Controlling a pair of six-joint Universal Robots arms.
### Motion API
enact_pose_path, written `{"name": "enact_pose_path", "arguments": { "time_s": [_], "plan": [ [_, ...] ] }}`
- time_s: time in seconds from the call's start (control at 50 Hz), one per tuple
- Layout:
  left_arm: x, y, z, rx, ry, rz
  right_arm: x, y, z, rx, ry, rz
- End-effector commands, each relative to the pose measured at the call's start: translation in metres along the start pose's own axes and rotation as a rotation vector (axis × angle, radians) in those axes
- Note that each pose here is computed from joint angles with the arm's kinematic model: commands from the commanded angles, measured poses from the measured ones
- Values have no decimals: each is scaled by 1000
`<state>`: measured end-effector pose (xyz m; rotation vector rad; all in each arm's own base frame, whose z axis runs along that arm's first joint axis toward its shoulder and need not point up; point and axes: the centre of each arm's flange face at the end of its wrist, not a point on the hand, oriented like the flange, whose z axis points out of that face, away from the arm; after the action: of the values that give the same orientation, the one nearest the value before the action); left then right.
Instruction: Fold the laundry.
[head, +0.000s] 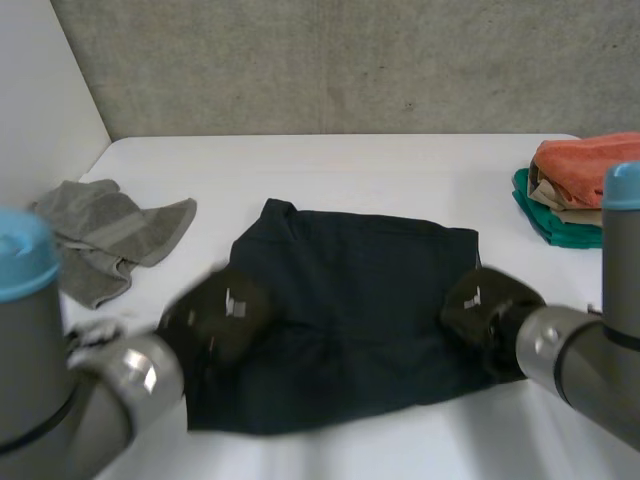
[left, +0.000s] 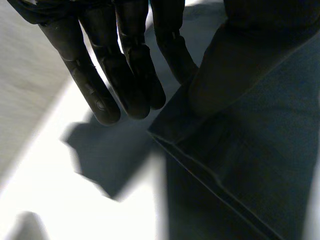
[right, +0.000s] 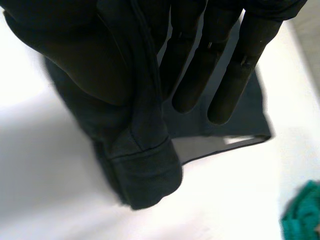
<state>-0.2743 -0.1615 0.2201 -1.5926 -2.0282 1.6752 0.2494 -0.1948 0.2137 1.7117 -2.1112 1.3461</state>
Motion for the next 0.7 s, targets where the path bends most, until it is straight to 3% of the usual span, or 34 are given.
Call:
{"name": "enact_pose_path", "arguments": {
  "time_s": [0.02,0.24,0.38,0.44,0.54,0.7],
  "plan": [
    [-54,-7,93,149,-337,23,32,-19,49,138,202,72],
    [-92,22,216,250,-525,30,67,-36,145,372,528,3],
    [-110,23,248,411,-644,39,64,-26,204,428,648,-94],
    [-105,22,251,440,-632,47,60,-19,220,419,649,-91],
    [-80,21,247,443,-565,25,71,-24,210,437,662,-26],
    [-92,-15,182,487,-533,-111,112,-31,125,452,599,259]
  ]
}}
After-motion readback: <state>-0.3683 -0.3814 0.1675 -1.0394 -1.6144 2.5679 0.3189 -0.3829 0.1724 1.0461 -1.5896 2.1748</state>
